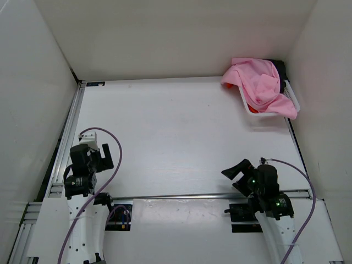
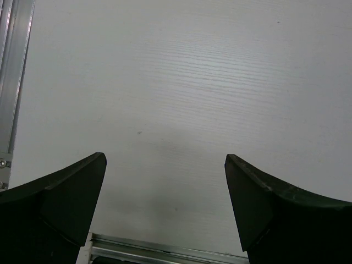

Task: Fold and stack the t-shirts
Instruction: Grab crumpled tshirt from bin with the right arm

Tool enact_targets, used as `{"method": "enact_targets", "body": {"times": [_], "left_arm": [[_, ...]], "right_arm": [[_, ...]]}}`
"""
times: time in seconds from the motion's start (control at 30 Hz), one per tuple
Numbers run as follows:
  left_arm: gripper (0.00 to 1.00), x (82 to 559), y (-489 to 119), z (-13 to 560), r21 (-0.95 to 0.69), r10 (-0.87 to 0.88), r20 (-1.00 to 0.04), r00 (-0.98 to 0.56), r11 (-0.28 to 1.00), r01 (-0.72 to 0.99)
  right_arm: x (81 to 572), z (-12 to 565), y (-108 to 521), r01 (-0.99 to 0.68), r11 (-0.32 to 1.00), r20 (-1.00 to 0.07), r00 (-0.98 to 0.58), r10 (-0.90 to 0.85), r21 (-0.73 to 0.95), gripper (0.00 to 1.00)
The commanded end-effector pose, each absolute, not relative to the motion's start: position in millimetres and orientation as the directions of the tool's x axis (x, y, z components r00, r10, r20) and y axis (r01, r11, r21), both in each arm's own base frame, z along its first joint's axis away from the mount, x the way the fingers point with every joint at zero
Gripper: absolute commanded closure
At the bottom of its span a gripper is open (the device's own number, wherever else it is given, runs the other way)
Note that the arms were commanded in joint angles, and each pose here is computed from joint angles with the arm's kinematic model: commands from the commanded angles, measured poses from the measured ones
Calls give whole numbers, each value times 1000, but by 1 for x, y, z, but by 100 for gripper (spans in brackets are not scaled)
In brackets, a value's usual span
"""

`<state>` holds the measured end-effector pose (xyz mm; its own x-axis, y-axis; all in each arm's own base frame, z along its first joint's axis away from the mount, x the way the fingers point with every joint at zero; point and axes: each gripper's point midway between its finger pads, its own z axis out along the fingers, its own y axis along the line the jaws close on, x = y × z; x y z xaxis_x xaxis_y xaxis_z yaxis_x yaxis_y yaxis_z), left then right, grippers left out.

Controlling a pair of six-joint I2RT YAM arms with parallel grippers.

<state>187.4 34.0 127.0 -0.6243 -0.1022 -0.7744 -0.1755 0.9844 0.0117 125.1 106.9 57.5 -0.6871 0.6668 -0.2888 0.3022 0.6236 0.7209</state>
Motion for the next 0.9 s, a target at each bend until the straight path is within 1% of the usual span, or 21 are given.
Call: {"method": "enact_targets", "body": {"times": [0.0, 0.2, 0.23, 0.27, 0.33, 0.37, 0.4, 0.43, 0.47, 0.5, 0.53, 0.57, 0.6, 0.63, 0.67, 0.73, 0.77, 0.8, 0.83, 0.87], "left_arm": [[0, 190, 37, 142, 22, -96, -799, -594, 982, -188], [0, 187, 60, 156, 102, -86, -817, -570, 951, -290], [0, 187, 62, 162, 107, -84, -826, -558, 948, -301], [0, 190, 62, 180, 100, -79, -849, -522, 947, -306], [0, 194, 64, 198, 100, -75, -864, -498, 943, -316], [0, 197, 65, 213, 95, -72, -876, -477, 943, -318], [0, 200, 66, 222, 92, -69, -886, -458, 943, -320], [0, 204, 60, 228, 75, -68, -891, -450, 953, -293], [0, 210, 58, 241, 63, -65, -901, -428, 959, -278], [0, 215, 54, 247, 52, -63, -907, -417, 965, -259], [0, 219, 51, 253, 42, -62, -911, -407, 969, -242], [0, 226, 45, 260, 24, -59, -920, -388, 979, -204], [0, 233, 43, 265, 16, -59, -921, -386, 982, -187], [0, 236, 40, 266, 10, -59, -918, -392, 985, -172], [0, 243, 36, 262, -2, -62, -911, -407, 989, -146], [0, 244, 33, 260, -10, -63, -907, -415, 992, -129], [0, 246, 33, 258, -10, -64, -903, -425, 992, -129], [0, 245, 33, 247, -10, -68, -892, -447, 992, -129], [0, 246, 33, 240, -11, -71, -882, -465, 992, -130], [0, 245, 33, 235, -11, -72, -877, -475, 991, -130]], "right_arm": [[111, 38, 105, 342, 654, -255, -724, 641, 675, 0], [133, 76, 102, 224, 682, -387, -682, 620, 697, 0], [140, 92, 100, 200, 688, -424, -659, 622, 698, 0], [150, 101, 100, 188, 704, -445, -657, 609, 685, 0], [166, 122, 97, 175, 733, -484, -648, 588, 657, 0], [179, 159, 95, 136, 749, -539, -613, 578, 649, 0], [196, 153, 84, 224, 797, -535, -637, 555, 560, 0], [207, 162, 73, 240, 843, -573, -641, 510, 482, 0], [230, 214, 63, 246, 854, -642, -572, 510, 458, 0], [253, 205, 51, 343, 873, -617, -617, 488, 348, 0], [262, 213, 37, 379, 889, -627, -634, 452, 258, 0], [281, 228, 27, 405, 889, -652, -619, 439, 214, 0], [318, 254, 15, 440, 875, -679, -581, 448, 201, 0], [335, 265, 8, 451, 870, -691, -565, 452, 200, 0], [369, 278, -6, 478, 852, -710, -524, 470, 212, 0], [403, 286, -24, 516, 827, -736, -467, 489, 222, 0], [425, 262, -40, 571, 801, -713, -484, 507, 183, 0], [445, 280, -50, 588, 786, -747, -433, 505, 192, 0], [459, 278, -56, 607, 776, -757, -422, 499, 174, 0], [475, 241, -67, 646, 757, -722, -477, 500, 98, 0]]}}
